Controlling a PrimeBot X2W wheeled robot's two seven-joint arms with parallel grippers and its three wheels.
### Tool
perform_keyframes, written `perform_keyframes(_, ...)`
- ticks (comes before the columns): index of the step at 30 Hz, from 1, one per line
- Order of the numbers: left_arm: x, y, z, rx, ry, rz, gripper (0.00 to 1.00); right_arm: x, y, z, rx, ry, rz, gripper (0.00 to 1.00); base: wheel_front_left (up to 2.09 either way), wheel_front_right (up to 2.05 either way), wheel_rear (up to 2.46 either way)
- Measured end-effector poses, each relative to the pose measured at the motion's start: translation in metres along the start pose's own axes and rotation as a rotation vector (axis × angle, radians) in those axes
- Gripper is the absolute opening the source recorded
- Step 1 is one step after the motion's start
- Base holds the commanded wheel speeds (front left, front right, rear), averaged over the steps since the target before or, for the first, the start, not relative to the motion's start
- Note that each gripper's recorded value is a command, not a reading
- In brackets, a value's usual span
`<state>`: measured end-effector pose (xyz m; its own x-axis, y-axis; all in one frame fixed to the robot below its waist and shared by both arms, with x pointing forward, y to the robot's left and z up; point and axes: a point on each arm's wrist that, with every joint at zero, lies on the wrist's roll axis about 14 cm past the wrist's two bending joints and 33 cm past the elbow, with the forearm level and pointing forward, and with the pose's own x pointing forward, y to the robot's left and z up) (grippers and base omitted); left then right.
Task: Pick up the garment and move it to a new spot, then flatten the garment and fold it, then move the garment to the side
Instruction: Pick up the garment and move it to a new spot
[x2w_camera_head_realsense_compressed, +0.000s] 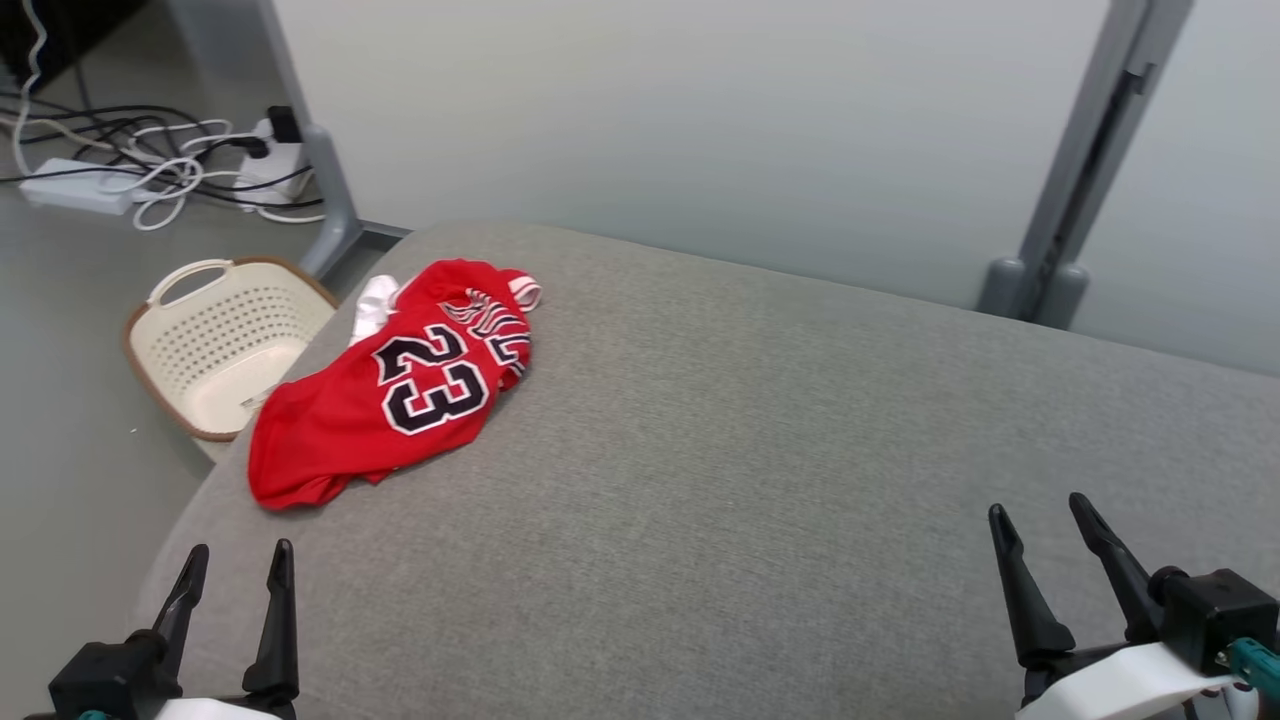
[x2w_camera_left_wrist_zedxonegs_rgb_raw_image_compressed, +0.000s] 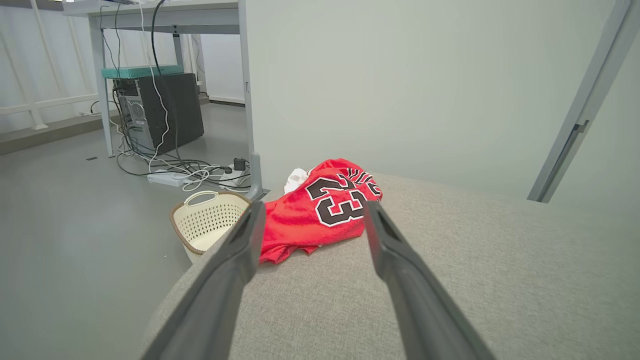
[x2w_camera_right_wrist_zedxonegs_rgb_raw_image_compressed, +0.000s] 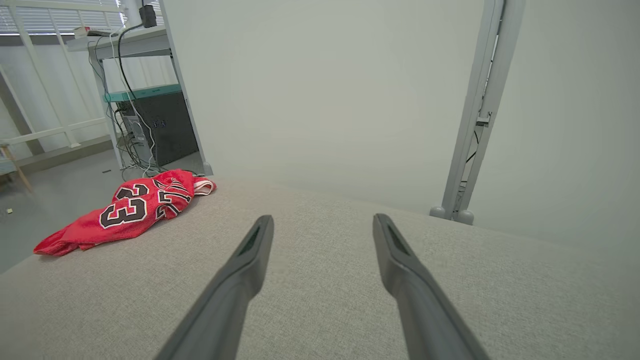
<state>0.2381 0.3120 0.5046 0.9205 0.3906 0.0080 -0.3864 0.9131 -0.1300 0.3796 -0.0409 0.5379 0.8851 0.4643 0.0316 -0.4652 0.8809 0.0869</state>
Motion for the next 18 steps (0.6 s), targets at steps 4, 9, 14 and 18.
perform_keyframes(4, -0.007, 0.012, 0.003, 0.003, -0.012, 0.034, 1.0, 0.005, 0.014, 0.001, -0.02, 0.0, 0.044, 1.0, 0.0, 0.0, 0.0)
perform_keyframes(9, -0.009, 0.014, 0.004, 0.003, -0.014, 0.042, 1.0, 0.005, 0.015, 0.002, -0.025, -0.003, 0.047, 1.0, 0.0, 0.0, 0.0)
perform_keyframes(14, -0.008, 0.014, 0.003, 0.004, -0.008, 0.042, 1.0, 0.005, 0.013, 0.002, -0.023, -0.003, 0.04, 1.0, 0.0, 0.0, 0.0)
perform_keyframes(18, -0.005, 0.013, 0.002, 0.002, 0.0, 0.041, 1.0, 0.006, 0.012, -0.001, -0.019, 0.008, 0.039, 1.0, 0.0, 0.0, 0.0)
